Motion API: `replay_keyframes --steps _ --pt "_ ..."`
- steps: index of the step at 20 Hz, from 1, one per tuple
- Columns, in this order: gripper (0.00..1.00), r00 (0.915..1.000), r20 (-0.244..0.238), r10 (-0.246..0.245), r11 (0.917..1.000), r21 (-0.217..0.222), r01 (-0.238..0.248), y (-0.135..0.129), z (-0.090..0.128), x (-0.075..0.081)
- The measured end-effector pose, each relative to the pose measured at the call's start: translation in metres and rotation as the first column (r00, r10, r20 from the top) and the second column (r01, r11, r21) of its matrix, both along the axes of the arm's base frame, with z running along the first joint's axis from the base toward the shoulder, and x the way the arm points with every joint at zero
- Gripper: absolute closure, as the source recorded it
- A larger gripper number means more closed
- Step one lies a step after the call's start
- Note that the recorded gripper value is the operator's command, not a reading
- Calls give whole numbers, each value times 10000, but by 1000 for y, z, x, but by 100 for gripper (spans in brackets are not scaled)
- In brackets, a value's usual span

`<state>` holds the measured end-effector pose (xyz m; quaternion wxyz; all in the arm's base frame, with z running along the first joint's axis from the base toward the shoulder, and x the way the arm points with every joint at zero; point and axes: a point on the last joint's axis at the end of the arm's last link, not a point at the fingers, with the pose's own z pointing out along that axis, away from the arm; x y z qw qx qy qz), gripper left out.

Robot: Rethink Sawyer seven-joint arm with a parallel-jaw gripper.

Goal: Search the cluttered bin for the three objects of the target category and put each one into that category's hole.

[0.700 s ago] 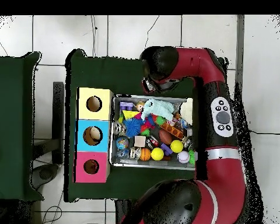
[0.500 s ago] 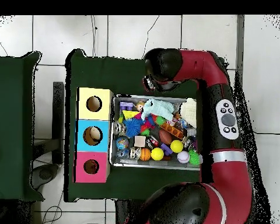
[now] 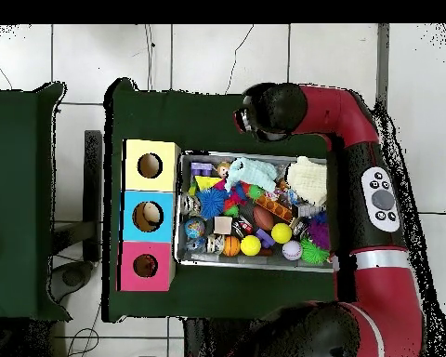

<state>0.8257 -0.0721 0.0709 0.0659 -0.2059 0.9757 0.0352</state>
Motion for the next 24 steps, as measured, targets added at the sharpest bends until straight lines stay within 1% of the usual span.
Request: replay_keyframes --steps 4,8,11,14,17,18,24 --pt "100 10000 -38 11 10000 60 -11 2 4 -3" --pt "100 9995 -284 137 9998 146 -133 10 7 -14" --pt "100 9986 -483 221 9997 152 -214 16 12 -28" --pt "100 9980 -597 196 9998 82 -191 21 21 -41" --pt "100 9981 -609 30 10000 -65 -34 23 35 -52" --pt "100 9982 -601 -15 10000 -87 9 24 37 -54" --pt "100 9972 -375 -643 9977 -258 634 21 57 -59"
